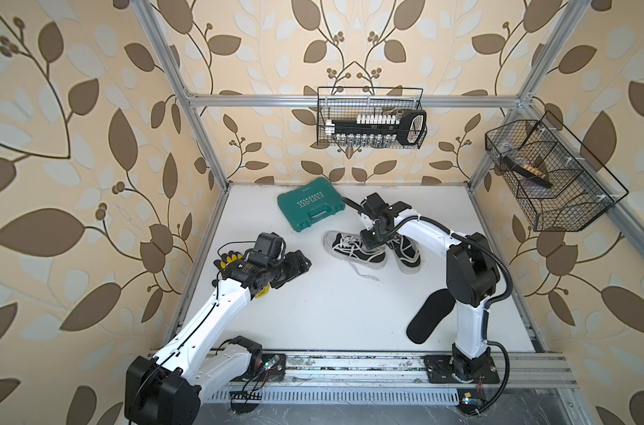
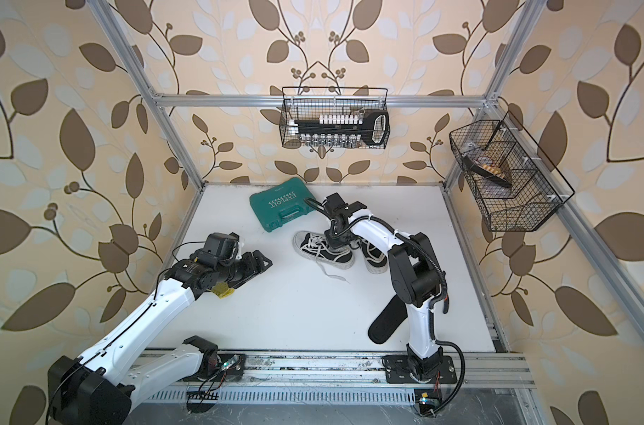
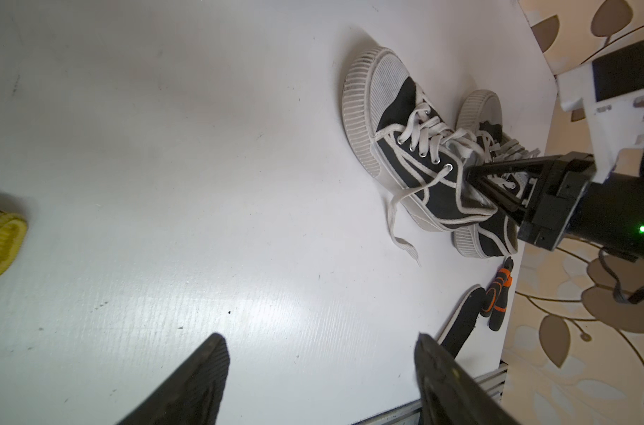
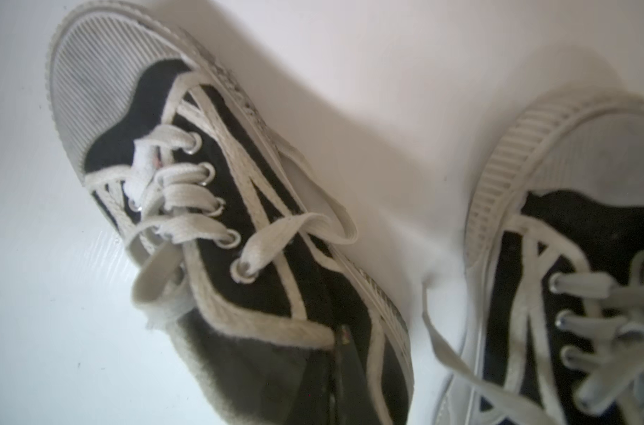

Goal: Insert the insole into the shoe
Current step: Adjust the shoe at the center of the board.

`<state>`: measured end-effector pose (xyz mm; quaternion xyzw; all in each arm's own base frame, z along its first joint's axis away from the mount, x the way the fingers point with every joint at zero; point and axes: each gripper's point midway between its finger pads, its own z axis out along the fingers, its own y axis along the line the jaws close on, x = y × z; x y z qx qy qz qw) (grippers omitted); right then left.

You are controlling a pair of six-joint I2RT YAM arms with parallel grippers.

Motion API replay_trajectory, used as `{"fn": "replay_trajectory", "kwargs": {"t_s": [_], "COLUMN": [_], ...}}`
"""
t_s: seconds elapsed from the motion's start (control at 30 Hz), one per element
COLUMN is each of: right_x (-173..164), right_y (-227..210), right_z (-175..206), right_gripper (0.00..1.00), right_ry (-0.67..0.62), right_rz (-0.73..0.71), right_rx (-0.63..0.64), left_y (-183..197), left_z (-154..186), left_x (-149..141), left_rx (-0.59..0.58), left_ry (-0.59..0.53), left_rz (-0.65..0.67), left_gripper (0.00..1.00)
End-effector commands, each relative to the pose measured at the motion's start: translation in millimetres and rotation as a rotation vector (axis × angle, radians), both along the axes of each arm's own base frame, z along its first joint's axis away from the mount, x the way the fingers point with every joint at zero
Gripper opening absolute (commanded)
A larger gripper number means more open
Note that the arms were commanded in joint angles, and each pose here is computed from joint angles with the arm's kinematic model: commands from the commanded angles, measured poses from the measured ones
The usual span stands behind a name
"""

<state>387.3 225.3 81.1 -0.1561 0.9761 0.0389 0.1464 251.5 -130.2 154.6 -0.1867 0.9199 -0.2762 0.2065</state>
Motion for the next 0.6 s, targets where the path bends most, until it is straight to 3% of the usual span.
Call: {"fn": "replay_trajectory", "kwargs": {"t_s": [0.0, 0.13, 0.3, 0.47, 0.5, 0.57], "right_x": [-30.9, -48.1, -59.5, -60.2, -57.7, -56.3], "right_y": [13.1, 37.7, 50.0, 64.2, 65.9, 64.9], "right_z": [10.9, 15.8, 1.7, -3.0, 3.4, 14.2], "right_gripper": [0.0, 0.0, 0.0, 0.0, 0.03, 0.24], "right_ry": [0.033, 0.004, 0.003, -0.004, -0.036, -0.082], "right_rz": [-0.205, -0.314, -0.563, -0.585, -0.568, -0.535], "right_rx": [0.116, 0.226, 0.424, 0.451, 0.452, 0.434], "left_y": [-1.1, -1.8, -2.5, -1.6, -1.6, -1.5], "left_z": [2.0, 0.6, 2.0, 2.4, 3.1, 3.8], "left_x": [0.8, 1.0, 0.4, -1.6, -2.0, -2.2], "left_rx": [0.005, 0.001, -0.003, 0.0, -0.001, -0.003], "left_ry": [-0.019, -0.017, -0.018, -0.018, -0.018, -0.021], "left_rz": [-0.017, -0.017, -0.022, -0.023, -0.024, -0.022], "left_gripper": [0.8, 0.8, 0.8, 0.8, 0.8, 0.8]}}
